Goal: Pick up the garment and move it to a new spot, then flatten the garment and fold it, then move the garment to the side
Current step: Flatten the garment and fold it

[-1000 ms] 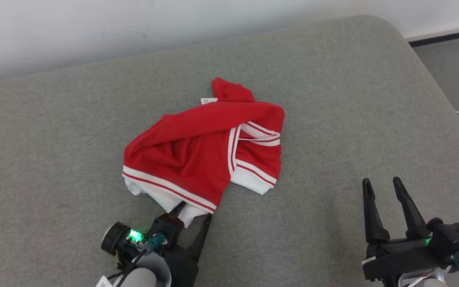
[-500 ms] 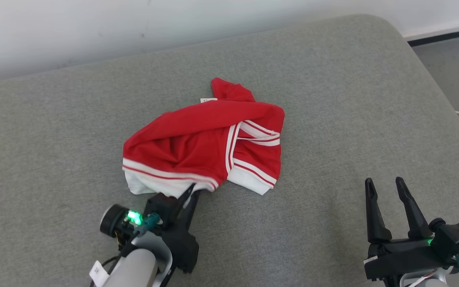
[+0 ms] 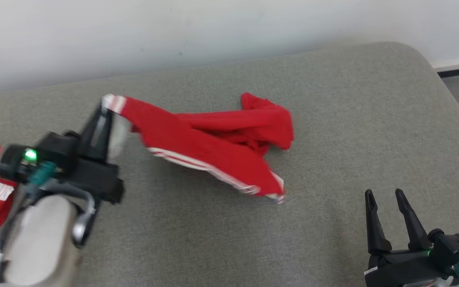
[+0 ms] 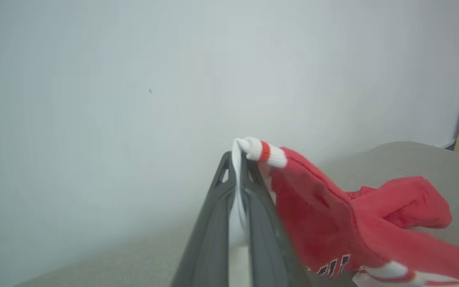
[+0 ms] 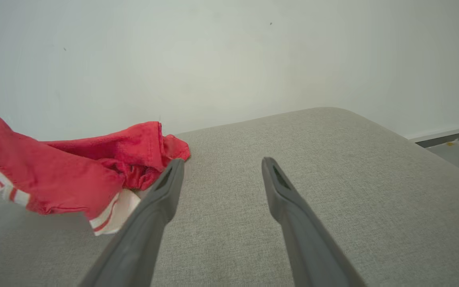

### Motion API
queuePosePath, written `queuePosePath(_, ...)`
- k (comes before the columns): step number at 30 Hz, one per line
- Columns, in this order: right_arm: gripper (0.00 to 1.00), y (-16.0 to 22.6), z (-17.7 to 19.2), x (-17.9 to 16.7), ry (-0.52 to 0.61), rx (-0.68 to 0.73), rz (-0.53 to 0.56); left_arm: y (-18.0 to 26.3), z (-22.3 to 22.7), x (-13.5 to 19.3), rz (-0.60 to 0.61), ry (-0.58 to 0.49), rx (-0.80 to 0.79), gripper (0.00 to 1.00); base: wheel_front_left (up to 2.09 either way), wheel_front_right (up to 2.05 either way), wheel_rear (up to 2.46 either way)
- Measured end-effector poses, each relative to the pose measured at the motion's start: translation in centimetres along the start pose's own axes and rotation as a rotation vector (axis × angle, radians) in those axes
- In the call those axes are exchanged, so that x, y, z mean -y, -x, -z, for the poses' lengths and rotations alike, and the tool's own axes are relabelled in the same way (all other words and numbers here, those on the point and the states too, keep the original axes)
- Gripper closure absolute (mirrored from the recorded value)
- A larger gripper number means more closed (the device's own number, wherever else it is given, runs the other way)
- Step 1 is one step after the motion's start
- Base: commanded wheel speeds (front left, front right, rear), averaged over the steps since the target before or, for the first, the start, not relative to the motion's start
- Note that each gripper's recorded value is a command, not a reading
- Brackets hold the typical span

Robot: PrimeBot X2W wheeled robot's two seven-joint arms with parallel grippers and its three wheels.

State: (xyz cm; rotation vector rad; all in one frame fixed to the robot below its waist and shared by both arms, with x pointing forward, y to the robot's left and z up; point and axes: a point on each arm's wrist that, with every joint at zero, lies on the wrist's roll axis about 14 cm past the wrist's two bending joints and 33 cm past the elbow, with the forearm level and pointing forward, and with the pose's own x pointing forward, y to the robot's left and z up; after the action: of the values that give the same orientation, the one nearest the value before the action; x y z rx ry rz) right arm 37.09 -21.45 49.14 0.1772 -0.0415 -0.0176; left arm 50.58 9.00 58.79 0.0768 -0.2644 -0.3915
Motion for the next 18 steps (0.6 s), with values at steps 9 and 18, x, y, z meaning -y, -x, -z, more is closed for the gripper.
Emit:
queuePosePath(9,0.00,0.5,-0.1,-0.7,-0.011,0.006,-0.015,1.4,-8.5,-7.7,-0.133,-0.180,0.141,1.00,0.00,0.00,0.00)
queuePosePath(18,0.00,0.5,-0.3,-1.4,-0.017,0.014,-0.030,2.4,-15.2,-8.6,-0.140,-0.282,0.241,1.00,0.00,0.00,0.00)
